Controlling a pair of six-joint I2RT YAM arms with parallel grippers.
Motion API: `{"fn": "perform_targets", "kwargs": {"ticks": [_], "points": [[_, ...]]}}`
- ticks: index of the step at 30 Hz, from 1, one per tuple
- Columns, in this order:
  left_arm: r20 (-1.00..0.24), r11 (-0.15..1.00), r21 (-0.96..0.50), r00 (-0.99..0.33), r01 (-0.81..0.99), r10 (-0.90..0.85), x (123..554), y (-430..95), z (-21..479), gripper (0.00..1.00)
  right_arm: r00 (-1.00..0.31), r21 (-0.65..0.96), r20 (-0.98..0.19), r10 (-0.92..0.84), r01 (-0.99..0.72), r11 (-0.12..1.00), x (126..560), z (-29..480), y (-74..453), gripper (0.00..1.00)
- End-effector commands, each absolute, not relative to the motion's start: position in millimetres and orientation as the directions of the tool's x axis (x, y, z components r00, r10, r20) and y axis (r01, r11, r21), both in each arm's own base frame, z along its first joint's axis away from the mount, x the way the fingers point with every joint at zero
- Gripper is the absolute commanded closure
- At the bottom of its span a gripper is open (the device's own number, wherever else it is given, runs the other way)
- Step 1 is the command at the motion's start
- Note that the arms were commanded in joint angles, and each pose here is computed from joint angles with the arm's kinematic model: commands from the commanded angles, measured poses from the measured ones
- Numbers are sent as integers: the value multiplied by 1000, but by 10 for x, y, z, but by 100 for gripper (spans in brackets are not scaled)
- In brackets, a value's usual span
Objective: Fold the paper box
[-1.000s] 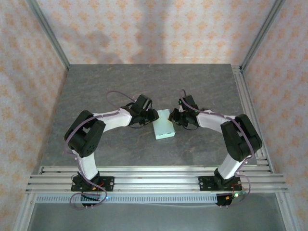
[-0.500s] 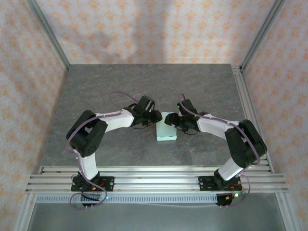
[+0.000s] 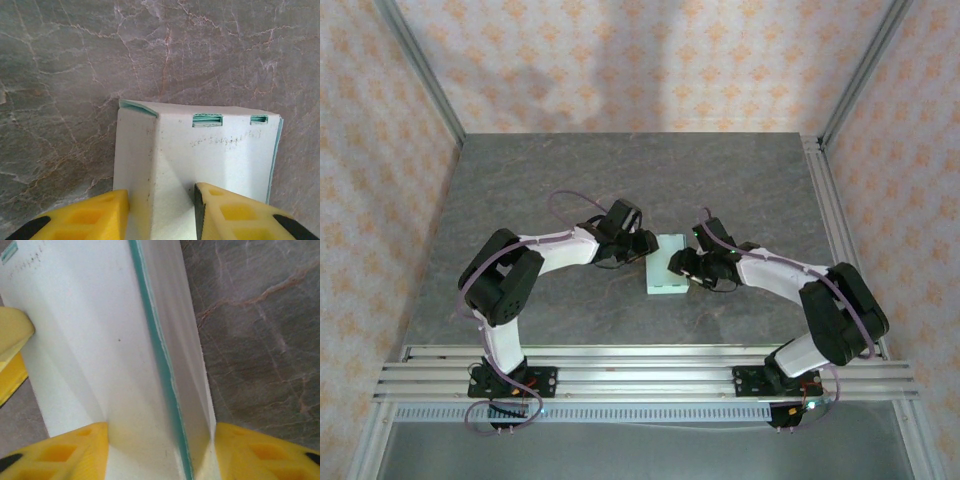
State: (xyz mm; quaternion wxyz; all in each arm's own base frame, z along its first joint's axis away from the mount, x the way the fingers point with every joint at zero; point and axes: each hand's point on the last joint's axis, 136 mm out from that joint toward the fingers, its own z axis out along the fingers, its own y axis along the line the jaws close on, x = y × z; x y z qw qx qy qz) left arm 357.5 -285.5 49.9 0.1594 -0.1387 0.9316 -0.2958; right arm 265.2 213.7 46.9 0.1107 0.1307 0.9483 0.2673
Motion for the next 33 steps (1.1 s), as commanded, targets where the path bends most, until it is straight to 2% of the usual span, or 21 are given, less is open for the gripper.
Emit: {"fn": "perform_targets", "kwargs": {"ticks": [1,3,7,15,18,20,23,27,33], "points": [[-196,817,-545,-919,-187,-341,3515,-2815,350,61,-952,498,-24,305,253,830,2355,329,2075,48],[-196,818,-544,-920,-187,-340,3512,-2816,348,61,-955,490,-2,296,257,833,2305,323,2072,47],[-196,819,-543,-920,-187,-340,3511,-2811,347,61,-961,389,-18,275,247,887,2220,273,1873,36],[-197,821,-542,-922,-180,-332,3505,-2820,351,61,-958,438,55,281,276,855,2098,285,1962,40],[-203,819,-546,-921,-176,-333,3510,-2818,377,60,-959,434,14,284,262,862,2136,334,1922,39],[-216,813,-560,-919,-160,-330,3528,-2835,441,56,-961,426,-19,274,240,872,2193,353,1900,43],[-244,803,-582,-914,-130,-325,3550,-2858,612,38,-966,416,-13,257,229,880,2269,308,1916,51],[-291,800,-590,-897,-104,-332,3552,-2797,847,25,-962,440,-42,271,226,869,2477,299,1958,61],[-299,816,-568,-896,-108,-327,3477,-2689,904,23,-964,453,-109,243,169,875,2778,371,1979,62]]}}
